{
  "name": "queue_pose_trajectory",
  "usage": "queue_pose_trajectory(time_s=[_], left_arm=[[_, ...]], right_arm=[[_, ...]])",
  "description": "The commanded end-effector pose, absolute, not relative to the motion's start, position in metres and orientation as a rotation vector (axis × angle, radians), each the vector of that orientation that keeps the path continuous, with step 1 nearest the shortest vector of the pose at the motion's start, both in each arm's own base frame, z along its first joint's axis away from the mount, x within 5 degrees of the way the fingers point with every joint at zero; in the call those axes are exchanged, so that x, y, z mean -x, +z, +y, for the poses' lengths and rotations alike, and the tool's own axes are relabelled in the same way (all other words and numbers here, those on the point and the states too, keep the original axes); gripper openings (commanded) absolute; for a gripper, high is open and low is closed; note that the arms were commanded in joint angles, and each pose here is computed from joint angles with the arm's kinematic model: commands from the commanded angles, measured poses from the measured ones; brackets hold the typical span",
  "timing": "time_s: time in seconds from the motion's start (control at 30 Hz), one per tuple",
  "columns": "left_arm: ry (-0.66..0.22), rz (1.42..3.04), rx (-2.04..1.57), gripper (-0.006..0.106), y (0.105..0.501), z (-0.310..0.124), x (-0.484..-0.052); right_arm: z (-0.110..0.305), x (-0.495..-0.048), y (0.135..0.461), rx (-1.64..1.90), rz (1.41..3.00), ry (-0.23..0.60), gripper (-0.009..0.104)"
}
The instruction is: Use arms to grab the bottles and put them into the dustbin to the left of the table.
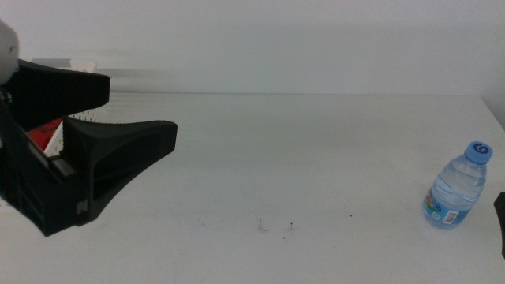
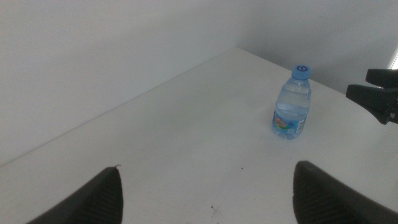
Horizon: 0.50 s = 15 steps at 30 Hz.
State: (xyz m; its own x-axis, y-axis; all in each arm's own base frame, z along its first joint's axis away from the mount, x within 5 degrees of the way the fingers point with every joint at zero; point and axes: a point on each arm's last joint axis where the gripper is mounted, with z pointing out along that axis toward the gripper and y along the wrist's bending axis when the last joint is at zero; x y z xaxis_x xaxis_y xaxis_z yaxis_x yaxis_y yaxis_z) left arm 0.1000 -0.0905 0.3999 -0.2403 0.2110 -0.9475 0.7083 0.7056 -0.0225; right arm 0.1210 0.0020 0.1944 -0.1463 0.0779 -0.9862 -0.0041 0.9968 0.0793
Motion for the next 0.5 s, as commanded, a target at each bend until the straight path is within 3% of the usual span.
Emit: queue_pose_trajectory(time_s=[0.0,0.47], left_arm=[[-0.566,1.785,-0.716,0.094,0.401,-0.091,-0.099],[-0.566,1.785,-0.716,0.094,0.401,-0.091,-0.099]], right_arm=[[0.003,-0.123,0.191,-0.043,1.736,0.067,0.093],[0.008,-0.141,0.169,0.125,1.843,0.018,0.093]])
